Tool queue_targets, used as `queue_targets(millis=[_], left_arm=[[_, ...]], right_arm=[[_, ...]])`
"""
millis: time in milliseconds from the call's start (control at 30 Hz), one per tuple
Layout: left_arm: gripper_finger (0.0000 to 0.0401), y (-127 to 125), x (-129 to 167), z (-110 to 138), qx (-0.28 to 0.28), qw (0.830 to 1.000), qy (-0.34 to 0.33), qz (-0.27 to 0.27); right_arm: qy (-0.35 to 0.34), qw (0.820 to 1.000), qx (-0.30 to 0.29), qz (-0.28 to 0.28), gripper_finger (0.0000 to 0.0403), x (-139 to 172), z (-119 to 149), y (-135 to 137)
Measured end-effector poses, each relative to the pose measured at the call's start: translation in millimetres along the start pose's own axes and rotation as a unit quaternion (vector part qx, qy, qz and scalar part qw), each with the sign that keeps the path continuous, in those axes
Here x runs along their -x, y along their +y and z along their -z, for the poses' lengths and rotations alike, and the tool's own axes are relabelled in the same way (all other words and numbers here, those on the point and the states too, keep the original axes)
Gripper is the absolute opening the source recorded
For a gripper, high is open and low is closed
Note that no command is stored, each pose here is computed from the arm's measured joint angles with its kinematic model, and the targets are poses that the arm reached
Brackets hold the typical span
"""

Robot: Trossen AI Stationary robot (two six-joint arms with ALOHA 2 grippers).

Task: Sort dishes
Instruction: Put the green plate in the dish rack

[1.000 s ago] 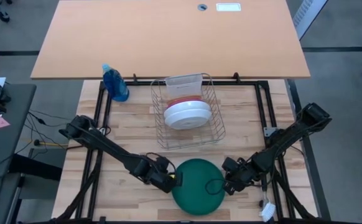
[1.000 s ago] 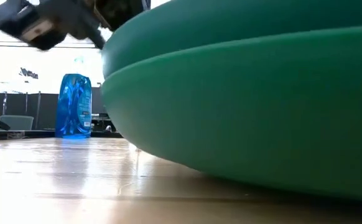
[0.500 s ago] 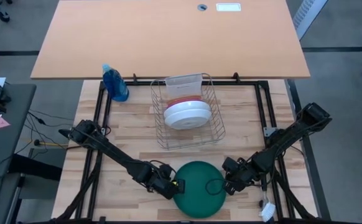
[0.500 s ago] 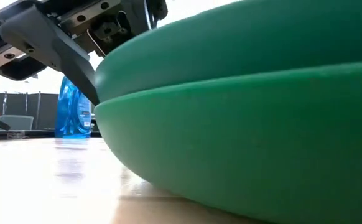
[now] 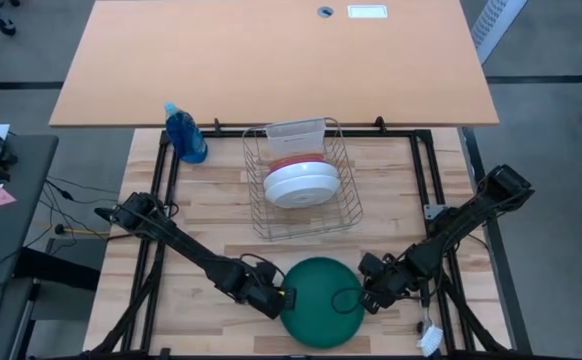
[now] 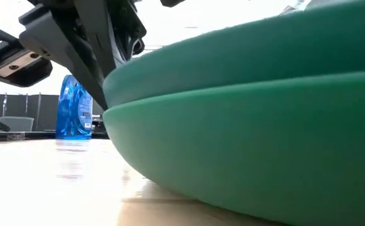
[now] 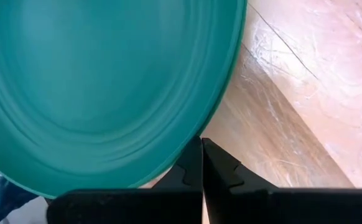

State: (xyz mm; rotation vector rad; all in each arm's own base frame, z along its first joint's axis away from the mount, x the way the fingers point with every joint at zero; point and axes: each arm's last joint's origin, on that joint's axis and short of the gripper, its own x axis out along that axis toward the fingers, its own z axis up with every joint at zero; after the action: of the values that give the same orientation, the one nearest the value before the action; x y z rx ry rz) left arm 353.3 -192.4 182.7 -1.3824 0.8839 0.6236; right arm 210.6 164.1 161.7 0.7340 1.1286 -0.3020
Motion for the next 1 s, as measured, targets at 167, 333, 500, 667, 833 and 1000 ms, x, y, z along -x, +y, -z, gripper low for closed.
queue_targets(millis=[167, 333, 500, 667, 833, 1000], left_arm=[[0.0003, 1, 5, -4, 0.003, 0.999, -0.039, -0.004], [0.0001, -4, 18, -5, -0.006, 0.998, -0.060, -0.003], [0.0001, -13, 32, -2, -0.038, 0.998, -0.057, 0.011], [0.0001, -23, 47, -2, -0.056, 0.996, -0.055, 0.034], [0.0000, -32, 65, -2, -0.074, 0.995, -0.016, 0.065], [0.0000, -38, 93, -18, -0.065, 0.994, 0.049, 0.071]], right_arm=[[0.005, 1.000, 0.000, 0.010, 0.0001, 5, -2, 1], [0.007, 0.997, -0.008, 0.075, 0.0027, 33, -10, 0], [0.000, 0.997, -0.025, 0.075, 0.0078, 73, -25, -4], [-0.043, 0.999, -0.027, -0.004, 0.0125, 119, -40, -13], [-0.111, 0.983, 0.094, -0.109, 0.0158, 182, -48, -19], [-0.161, 0.908, 0.285, -0.259, 0.0175, 240, -49, -20]])
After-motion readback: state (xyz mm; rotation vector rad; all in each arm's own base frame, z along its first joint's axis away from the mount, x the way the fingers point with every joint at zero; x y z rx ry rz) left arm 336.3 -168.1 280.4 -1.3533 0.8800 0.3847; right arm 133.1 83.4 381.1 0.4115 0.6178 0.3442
